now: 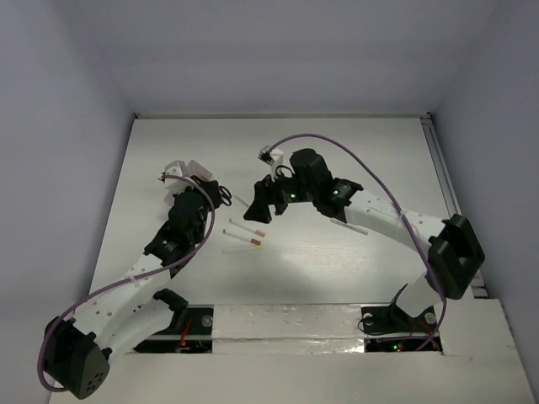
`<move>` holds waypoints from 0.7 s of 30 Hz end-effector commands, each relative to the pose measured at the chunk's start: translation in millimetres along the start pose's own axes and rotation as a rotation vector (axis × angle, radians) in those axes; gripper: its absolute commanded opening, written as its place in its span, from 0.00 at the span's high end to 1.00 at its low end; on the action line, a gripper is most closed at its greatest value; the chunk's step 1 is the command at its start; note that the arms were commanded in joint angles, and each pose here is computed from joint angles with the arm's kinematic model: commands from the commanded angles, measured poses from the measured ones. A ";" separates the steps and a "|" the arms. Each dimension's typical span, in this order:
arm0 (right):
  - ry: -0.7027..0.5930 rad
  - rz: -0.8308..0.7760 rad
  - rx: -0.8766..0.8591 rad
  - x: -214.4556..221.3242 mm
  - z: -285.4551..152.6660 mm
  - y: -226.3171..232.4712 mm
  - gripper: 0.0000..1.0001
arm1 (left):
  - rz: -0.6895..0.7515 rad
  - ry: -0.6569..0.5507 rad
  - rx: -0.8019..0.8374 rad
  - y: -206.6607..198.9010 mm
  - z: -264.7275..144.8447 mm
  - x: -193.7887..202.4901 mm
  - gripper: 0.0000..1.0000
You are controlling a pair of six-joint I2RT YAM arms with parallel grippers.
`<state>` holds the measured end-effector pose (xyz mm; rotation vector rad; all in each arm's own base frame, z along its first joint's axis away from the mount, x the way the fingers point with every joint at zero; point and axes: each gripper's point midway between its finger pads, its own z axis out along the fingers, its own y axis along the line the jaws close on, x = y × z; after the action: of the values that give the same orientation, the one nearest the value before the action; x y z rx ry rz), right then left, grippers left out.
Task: Sort the stationery into containers
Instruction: Place the scissors in the storage box.
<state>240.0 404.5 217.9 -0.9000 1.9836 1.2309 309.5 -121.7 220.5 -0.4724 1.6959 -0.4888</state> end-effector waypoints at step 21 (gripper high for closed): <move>-0.182 -0.042 0.200 31.6 -61.8 -16.5 0.22 | 0.115 -0.332 -0.487 95.2 40.1 -72.0 1.00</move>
<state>218.5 328.4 181.9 -0.7344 2.0133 1.0024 347.4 -16.9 180.9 -0.7096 1.6289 0.0644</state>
